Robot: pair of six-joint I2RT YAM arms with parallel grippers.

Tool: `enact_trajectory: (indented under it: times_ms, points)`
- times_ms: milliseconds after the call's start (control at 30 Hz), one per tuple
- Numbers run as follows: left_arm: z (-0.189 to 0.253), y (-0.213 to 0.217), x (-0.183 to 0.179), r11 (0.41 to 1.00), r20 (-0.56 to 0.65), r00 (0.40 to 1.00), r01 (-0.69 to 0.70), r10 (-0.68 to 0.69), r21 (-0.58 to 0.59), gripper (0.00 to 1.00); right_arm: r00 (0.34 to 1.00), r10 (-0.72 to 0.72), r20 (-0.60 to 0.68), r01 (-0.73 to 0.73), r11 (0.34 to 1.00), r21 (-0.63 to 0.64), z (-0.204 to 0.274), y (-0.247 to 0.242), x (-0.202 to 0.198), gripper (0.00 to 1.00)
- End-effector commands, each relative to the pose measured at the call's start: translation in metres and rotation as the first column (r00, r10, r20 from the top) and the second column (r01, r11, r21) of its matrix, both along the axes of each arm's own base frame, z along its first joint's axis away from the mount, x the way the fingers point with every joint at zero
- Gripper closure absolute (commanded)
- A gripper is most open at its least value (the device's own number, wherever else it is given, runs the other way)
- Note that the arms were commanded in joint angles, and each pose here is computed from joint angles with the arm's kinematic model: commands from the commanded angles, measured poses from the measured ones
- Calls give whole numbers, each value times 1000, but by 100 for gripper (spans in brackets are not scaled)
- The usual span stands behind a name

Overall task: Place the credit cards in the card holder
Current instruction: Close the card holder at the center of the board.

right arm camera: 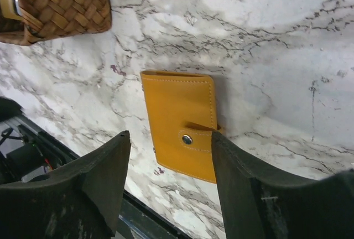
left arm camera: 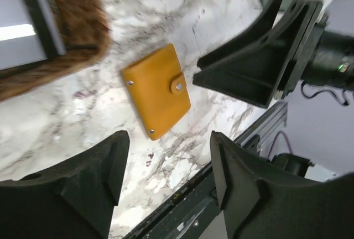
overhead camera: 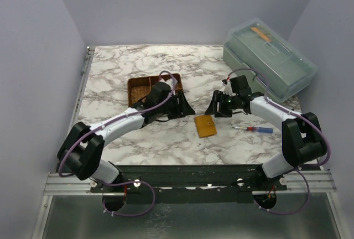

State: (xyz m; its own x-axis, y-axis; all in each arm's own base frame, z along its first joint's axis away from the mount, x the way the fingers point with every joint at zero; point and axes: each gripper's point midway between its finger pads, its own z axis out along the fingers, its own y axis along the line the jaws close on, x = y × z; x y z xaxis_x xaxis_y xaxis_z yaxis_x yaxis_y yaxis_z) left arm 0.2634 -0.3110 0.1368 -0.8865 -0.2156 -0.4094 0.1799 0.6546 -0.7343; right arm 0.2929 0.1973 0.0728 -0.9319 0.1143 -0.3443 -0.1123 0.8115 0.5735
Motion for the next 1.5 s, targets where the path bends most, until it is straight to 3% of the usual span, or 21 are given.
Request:
enact_trajectory:
  times_ms: [0,267,300,400,433,567,833,933,1033,1167,1267,1367,1467]
  points:
    - [12,26,-2,996,-32,998,-50,48,-78,32,999,30,-26,-32,998,-63,-11,-8,-14,36]
    - [-23,22,2,1000,-82,997,-15,13,-27,33,999,20,-43,-24,994,-104,-20,-9,-18,34]
    - [-28,22,5,1000,-77,997,-20,18,-21,34,999,28,-46,-34,989,-143,-24,-6,-22,30]
    - [-36,23,14,999,-57,998,-37,37,8,35,999,-11,-45,-5,938,-346,-36,-7,-30,3]
    - [-38,24,17,999,-48,998,-42,42,18,35,999,-31,-29,17,912,-409,-37,-7,-32,1]
    - [-34,27,22,998,-22,998,-57,57,32,35,995,-88,39,94,820,-565,-44,-9,-35,0]
    - [-13,33,10,998,7,998,-61,61,-8,35,992,-115,42,110,690,-716,-73,-26,-28,0]
    - [-8,35,6,998,12,998,-63,63,-13,35,981,-182,65,174,688,-705,-69,-39,-12,1]
    - [-2,36,4,998,18,998,-64,64,-25,35,959,-268,95,262,707,-657,-61,-63,10,8]
    - [7,34,3,998,30,998,-52,53,-45,35,911,-386,142,384,672,-633,-48,-116,37,12]
    - [12,33,3,998,41,998,-45,47,-52,35,893,-413,177,423,641,-640,-40,-144,54,11]
    - [18,32,3,998,50,998,-32,35,-57,34,890,-407,203,435,630,-643,-28,-147,64,1]
    - [28,32,2,999,66,998,-15,18,-48,34,882,-415,223,456,632,-627,-3,-147,68,0]
